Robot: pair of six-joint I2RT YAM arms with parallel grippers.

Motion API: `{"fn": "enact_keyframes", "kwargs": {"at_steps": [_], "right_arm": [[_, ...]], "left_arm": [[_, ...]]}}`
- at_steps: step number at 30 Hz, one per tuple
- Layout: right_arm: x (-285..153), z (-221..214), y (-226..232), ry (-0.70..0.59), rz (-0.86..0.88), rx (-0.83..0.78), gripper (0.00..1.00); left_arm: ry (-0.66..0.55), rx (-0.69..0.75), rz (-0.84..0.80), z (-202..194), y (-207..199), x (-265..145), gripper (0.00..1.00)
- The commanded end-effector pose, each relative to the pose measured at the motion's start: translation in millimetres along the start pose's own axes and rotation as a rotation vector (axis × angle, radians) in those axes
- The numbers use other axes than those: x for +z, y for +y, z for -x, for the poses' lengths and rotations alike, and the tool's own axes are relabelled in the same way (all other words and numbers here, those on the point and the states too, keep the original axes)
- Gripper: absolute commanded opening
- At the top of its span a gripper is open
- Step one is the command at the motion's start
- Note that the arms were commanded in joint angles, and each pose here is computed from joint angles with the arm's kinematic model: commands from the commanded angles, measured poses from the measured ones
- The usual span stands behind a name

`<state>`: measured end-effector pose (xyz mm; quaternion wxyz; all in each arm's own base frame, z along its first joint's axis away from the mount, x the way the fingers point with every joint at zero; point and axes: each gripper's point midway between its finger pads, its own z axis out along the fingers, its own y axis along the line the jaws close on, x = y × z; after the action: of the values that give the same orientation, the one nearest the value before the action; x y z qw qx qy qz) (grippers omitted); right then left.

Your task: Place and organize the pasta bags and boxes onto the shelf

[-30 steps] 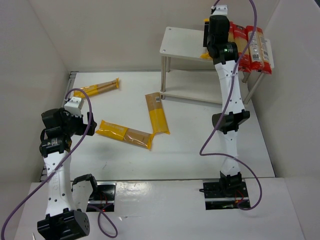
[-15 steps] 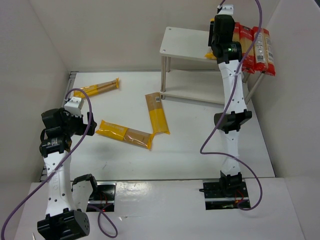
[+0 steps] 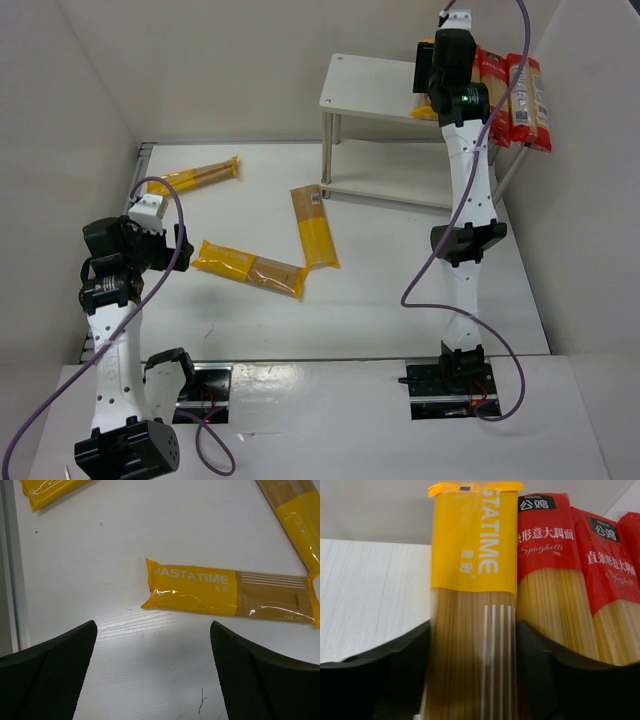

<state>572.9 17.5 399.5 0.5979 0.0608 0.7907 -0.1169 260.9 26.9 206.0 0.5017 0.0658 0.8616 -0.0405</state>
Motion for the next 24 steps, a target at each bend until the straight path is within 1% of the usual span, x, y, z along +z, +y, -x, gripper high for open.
{"fn": "enact_keyframes", "kwargs": {"at_steps": [1, 2, 3, 8, 14, 16, 18, 19, 20, 21, 22, 23, 24], "right_arm": [[-41.0, 43.4, -64.2, -0.089, -0.131, 0.044, 0.77], [-41.0, 43.4, -64.2, -0.089, -0.131, 0.044, 0.81], [-40.8, 43.5, -62.6, -0.090, -0.122, 0.044, 0.90], [-48.6, 49.3, -56.1, -0.102, -0.087, 0.045, 1.00], [-82.4, 67.2, -36.3, -0.138, -0.021, 0.047, 1.00], [-91.9, 67.7, -22.2, -0.135, 0.018, 0.037, 1.00], [-112.9, 76.6, -15.0, -0.155, 0.050, 0.039, 1.00], [-115.1, 72.9, -7.8, -0.142, 0.074, 0.029, 1.00], [-128.5, 77.6, -11.5, -0.150, 0.090, 0.042, 1.00], [-136.0, 78.1, -4.6, -0.150, 0.120, 0.038, 1.00], [-137.0, 69.2, 7.7, -0.120, 0.162, 0.033, 1.00], [-141.0, 64.0, 8.7, -0.100, 0.177, 0.033, 1.00], [-156.8, 65.9, 7.2, -0.103, 0.200, 0.032, 1.00]], "left_arm": [[-0.049, 0.039, -0.013, 15.5, -0.5, -2.5, 0.99], [-0.049, 0.039, -0.013, 15.5, -0.5, -2.5, 0.99], [-0.049, 0.039, -0.013, 15.5, -0.5, -2.5, 0.99], [-0.052, 0.039, -0.022, 15.9, -2.1, -2.5, 0.99], [-0.052, 0.049, -0.022, 16.0, -1.7, -2.5, 0.99], [-0.052, 0.049, -0.022, 16.0, -1.7, -2.5, 0.99], [-0.044, 0.045, -0.024, 13.9, -2.4, -2.7, 0.99], [-0.044, 0.045, -0.024, 13.9, -2.4, -2.7, 0.99], [-0.044, 0.045, -0.024, 13.9, -2.4, -2.7, 0.99], [-0.044, 0.045, -0.024, 13.9, -2.4, -2.7, 0.99], [-0.044, 0.045, -0.024, 13.9, -2.4, -2.7, 0.99], [-0.044, 0.045, -0.024, 13.9, -2.4, -2.7, 0.99], [-0.044, 0.045, -0.024, 13.9, -2.4, -2.7, 0.99]]}}
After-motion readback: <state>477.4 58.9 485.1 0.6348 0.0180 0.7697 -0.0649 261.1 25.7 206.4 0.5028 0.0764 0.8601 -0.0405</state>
